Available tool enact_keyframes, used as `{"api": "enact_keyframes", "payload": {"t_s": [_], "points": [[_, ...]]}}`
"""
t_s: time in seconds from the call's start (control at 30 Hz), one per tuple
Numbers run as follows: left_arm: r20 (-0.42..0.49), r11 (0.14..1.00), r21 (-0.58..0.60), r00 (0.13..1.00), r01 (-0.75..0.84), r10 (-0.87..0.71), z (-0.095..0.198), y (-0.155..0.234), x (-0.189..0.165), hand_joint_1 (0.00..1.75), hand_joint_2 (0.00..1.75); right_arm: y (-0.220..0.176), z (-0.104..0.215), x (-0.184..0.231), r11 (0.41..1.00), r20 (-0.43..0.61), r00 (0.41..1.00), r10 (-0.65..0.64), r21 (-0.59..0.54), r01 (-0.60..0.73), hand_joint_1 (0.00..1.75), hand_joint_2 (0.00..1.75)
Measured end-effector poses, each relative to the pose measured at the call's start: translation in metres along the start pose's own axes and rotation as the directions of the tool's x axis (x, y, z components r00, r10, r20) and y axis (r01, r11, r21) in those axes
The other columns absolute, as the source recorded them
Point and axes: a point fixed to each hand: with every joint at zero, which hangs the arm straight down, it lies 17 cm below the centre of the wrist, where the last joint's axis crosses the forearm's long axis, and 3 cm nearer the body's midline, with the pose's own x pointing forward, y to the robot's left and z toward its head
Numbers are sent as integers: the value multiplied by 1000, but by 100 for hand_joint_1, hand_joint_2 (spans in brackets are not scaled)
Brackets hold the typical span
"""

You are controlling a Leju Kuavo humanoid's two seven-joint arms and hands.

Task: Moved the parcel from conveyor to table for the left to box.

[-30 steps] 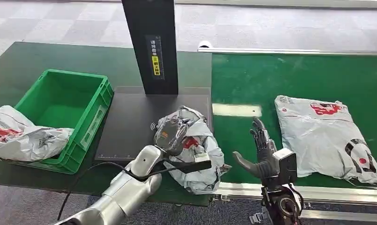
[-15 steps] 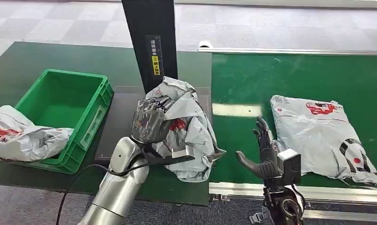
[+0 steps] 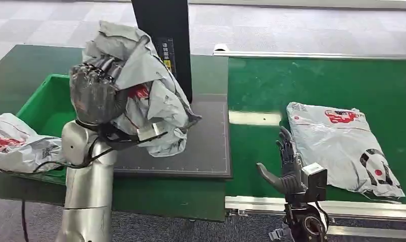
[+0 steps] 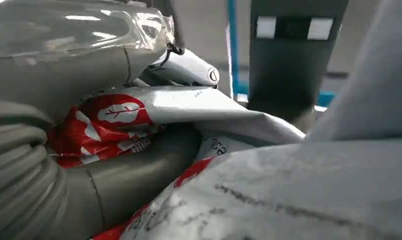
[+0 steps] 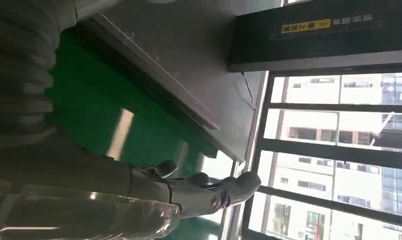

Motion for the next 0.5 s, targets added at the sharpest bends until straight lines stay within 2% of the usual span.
{"api": "enact_keyframes", "payload": {"t_s": [0.13,0.2,0.23,0.27,0.33,0.37,0.43,0.5], "points": [[-29,995,13,995,98,-98,-8,13,-31,175,175,-1,2,-1,1000,-3,1000,4,2,-4,0,175],[-77,982,-6,979,188,-188,-17,16,-65,175,175,-1,2,-1,1000,-4,1000,4,3,-4,0,175],[-156,975,-13,963,221,-220,-24,18,-93,175,175,0,3,-3,1000,-7,1000,4,6,-4,0,175],[-277,973,-9,935,229,-223,-31,20,-115,175,175,0,6,-5,1000,-12,1000,5,6,-4,0,175],[-504,973,-35,837,228,-214,-25,13,-145,175,175,-6,6,-5,1000,-15,1000,1,-9,-1,0,175],[-552,968,-59,800,243,-234,-18,8,-156,175,175,-6,6,-4,1000,-13,1000,-3,-11,3,0,175],[-572,958,-104,772,266,-277,-10,-3,-165,175,175,-6,7,-5,1000,-14,1000,-3,-7,3,0,175],[-405,930,-189,838,315,-366,-18,-36,-155,175,175,-7,7,-5,1000,-17,1000,4,-3,-4,0,175]]}}
